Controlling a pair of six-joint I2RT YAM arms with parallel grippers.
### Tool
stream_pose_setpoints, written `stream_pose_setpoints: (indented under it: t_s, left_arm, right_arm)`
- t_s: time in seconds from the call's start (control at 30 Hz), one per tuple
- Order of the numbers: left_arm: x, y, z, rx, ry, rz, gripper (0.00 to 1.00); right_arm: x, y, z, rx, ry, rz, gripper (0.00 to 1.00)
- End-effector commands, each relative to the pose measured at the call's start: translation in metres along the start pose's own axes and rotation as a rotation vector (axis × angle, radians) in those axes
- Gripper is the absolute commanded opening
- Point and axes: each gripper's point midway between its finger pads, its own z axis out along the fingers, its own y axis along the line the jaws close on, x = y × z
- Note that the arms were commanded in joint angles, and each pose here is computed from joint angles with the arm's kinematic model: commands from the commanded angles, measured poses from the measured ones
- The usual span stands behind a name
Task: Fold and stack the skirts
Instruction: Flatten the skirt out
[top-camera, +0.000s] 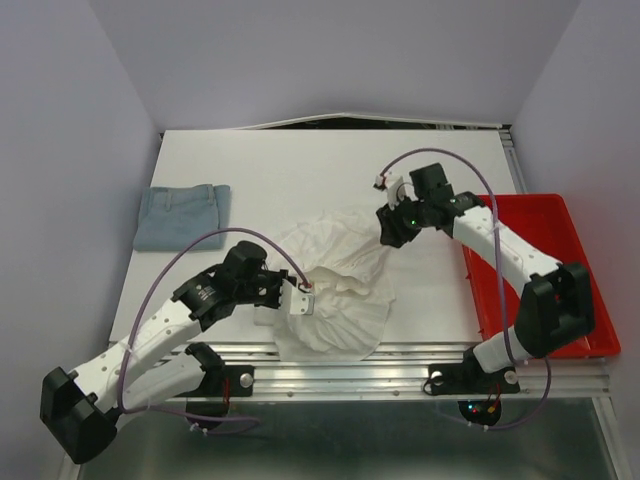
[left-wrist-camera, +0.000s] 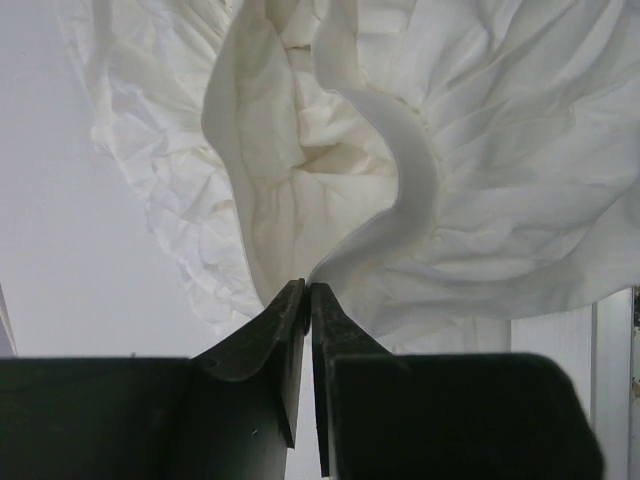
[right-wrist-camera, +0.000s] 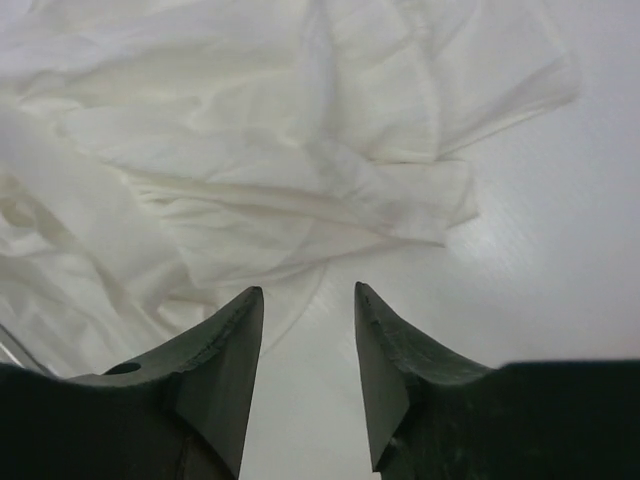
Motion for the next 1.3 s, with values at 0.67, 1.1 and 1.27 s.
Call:
stream_pose_setpoints:
  t_s: [0.67,1.1,1.27]
  left_arm:
    - [-0.021,0.001,-0.019,0.069,-0.020,-0.426,0.55]
    - [0.017,-0.002,-0.025,0.192,0.123,-0.176,0.59]
    - [0.016,-0.009,-0.021,0.240,0.101,-0.128,0.59]
  right_arm:
    - [0.054,0.094,0.046,-0.110,-0.183,-0.616,0.64]
    - [0.063,0.102,0.037,-0.150,-0.096,-0.619,1.00]
    - [0.074,0.109,0.037,-0.170,-0.086,-0.630,1.00]
